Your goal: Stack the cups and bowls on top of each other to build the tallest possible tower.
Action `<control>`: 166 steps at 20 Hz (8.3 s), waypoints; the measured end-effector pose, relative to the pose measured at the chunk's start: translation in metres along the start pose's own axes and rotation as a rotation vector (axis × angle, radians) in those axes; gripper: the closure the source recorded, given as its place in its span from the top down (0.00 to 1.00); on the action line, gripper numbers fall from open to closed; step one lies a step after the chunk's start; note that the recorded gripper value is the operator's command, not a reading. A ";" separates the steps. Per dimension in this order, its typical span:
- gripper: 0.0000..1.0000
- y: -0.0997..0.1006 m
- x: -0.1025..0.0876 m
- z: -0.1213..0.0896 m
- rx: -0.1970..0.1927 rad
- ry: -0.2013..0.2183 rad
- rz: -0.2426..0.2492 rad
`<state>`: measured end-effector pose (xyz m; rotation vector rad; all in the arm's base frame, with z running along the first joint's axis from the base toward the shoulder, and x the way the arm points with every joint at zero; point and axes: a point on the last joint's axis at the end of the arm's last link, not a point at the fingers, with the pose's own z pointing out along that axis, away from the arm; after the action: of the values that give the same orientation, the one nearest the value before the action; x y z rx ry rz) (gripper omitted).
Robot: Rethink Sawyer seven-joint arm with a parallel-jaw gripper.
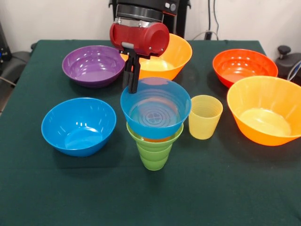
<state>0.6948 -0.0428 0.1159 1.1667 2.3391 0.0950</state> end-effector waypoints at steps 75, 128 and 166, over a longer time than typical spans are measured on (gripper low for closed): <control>0.00 -0.010 0.018 -0.010 0.030 0.012 -0.020; 1.00 0.022 -0.083 -0.099 0.002 -0.007 0.042; 1.00 -0.130 -0.241 -0.081 -0.064 0.098 -0.008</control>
<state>0.6805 -0.2950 0.2499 1.1446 2.4073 0.2279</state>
